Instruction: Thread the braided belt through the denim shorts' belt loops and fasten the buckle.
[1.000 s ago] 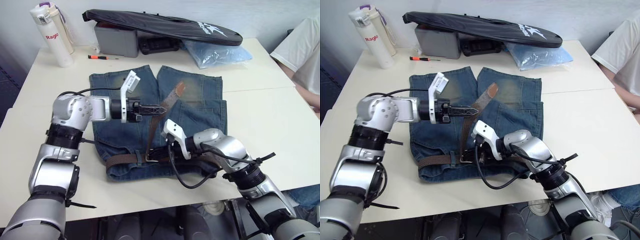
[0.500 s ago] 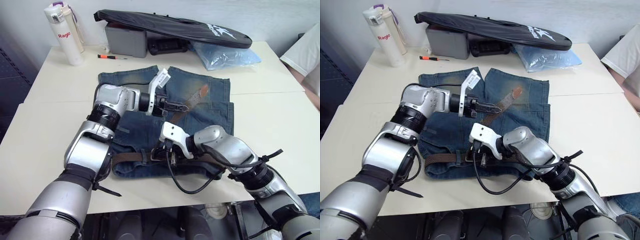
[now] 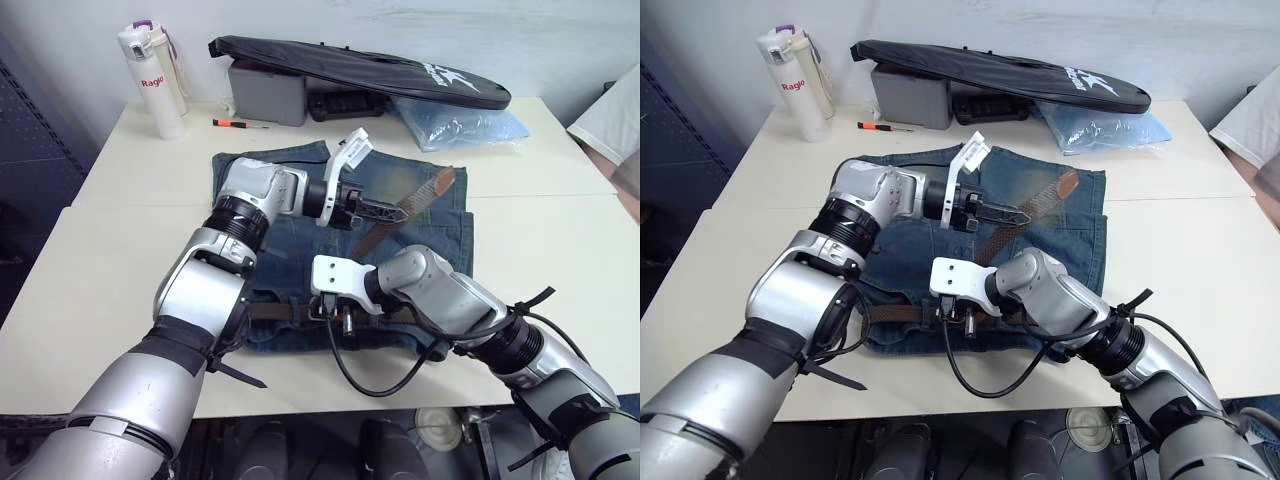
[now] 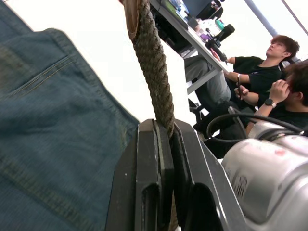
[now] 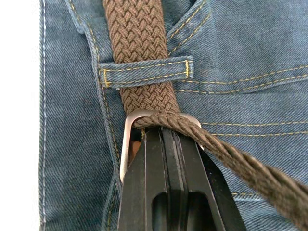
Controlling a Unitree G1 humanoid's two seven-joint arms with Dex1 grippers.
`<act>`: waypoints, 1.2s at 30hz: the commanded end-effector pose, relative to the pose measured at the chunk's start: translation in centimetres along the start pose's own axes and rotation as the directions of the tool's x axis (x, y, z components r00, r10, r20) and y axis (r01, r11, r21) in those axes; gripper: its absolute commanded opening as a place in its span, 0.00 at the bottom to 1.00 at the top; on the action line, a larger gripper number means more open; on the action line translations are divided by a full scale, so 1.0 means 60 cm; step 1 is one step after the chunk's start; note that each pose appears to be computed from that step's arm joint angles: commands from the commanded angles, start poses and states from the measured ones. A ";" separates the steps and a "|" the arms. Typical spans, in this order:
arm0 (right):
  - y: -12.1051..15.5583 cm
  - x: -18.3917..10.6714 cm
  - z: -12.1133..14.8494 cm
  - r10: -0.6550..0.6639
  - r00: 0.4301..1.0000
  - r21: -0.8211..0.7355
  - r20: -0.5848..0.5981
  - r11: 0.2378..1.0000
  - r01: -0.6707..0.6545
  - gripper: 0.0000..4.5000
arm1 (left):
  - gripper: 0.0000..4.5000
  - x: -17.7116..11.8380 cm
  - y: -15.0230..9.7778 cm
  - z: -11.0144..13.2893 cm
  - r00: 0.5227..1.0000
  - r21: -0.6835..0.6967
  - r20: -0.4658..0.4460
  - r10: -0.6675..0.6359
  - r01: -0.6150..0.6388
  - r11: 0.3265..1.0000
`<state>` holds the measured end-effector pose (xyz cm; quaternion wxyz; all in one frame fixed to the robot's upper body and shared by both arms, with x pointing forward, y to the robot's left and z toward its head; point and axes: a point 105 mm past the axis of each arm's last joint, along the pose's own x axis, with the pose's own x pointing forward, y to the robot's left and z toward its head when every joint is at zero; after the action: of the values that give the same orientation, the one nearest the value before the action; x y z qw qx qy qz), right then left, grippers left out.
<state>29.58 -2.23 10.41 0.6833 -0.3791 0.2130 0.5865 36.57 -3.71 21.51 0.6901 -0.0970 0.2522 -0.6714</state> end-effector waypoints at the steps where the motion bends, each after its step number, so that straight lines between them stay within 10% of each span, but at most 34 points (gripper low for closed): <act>1: 0.093 0.073 -0.194 0.218 0.905 0.224 -0.365 0.964 -0.142 0.01 | 0.00 0.034 -0.083 0.101 0.981 0.217 0.119 -0.150 0.122 0.968; 15: 0.056 0.046 -0.161 0.196 0.954 0.263 -0.226 0.955 -0.134 0.01 | 0.00 -0.026 -0.037 0.153 0.941 0.149 0.336 0.034 -0.088 0.985; 28: 0.003 -0.074 -0.044 0.073 0.985 0.442 0.159 0.886 -0.137 0.01 | 0.00 -0.146 -0.032 -0.009 0.979 -0.020 0.167 0.116 -0.115 0.993; 36: -0.013 -0.091 -0.028 0.022 0.986 0.431 0.167 0.898 -0.093 0.01 | 0.00 -0.149 -0.035 -0.015 0.971 -0.027 0.184 0.155 -0.153 0.988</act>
<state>29.35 -6.65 12.96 0.7442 -0.1539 0.2975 0.5779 34.94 5.23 21.94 0.7611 -0.1454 0.2320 -0.5879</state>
